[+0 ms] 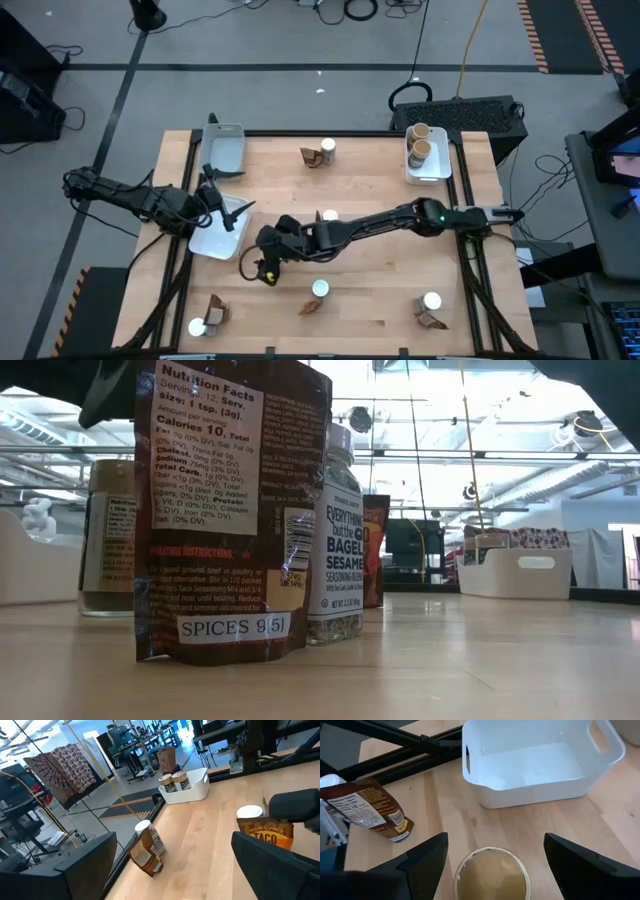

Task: Sort spices by type
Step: Put the gold seasoning bottle into the right white bin

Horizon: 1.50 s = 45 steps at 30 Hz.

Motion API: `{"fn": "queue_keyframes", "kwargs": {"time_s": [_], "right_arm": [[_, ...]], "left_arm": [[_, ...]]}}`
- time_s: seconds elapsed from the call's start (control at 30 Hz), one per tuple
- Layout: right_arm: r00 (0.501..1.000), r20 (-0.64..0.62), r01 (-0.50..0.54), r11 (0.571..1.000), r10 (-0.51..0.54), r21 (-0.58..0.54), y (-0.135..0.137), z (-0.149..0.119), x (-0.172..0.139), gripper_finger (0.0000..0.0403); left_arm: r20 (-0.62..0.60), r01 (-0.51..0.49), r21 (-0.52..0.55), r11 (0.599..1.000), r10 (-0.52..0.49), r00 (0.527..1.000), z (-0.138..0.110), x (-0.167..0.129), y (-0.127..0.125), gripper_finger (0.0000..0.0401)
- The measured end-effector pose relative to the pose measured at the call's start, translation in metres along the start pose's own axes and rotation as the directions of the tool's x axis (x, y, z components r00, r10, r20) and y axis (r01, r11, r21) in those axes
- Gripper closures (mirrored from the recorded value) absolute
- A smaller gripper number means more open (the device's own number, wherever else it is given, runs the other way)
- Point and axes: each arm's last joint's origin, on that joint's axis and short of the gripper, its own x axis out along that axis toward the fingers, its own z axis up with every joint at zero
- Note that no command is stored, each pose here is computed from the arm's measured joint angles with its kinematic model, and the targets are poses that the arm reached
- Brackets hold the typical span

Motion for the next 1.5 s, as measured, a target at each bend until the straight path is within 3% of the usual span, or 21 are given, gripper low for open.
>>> {"fn": "queue_keyframes", "kwargs": {"time_s": [0.3, 0.67, 1.27, 1.5], "right_arm": [[0.995, 0.025, 0.099, 0.994, -0.098, -0.044, 0.012, -0.013, -0.002, 0.0090], [0.996, 0.018, 0.086, 0.991, -0.085, -0.106, 0.019, -0.026, 0.009, 0.0090], [0.986, -0.052, 0.148, 0.975, -0.158, -0.163, 0.013, -0.051, 0.033, 0.0090], [0.988, -0.036, 0.141, 0.976, -0.149, -0.168, 0.014, -0.050, 0.034, 0.0090]], "left_arm": [[0.000, 0.003, 0.000, 1.000, -0.003, 1.000, 0.000, 0.000, 0.000, 0.0004], [-0.001, 0.014, -0.002, 1.000, -0.014, 1.000, 0.000, 0.000, 0.000, 0.0004], [0.002, 0.026, 0.003, 1.000, -0.026, 1.000, 0.000, 0.000, -0.001, 0.0004], [0.005, 0.030, 0.003, 1.000, -0.030, 1.000, 0.000, -0.001, 0.000, 0.0004]]}}
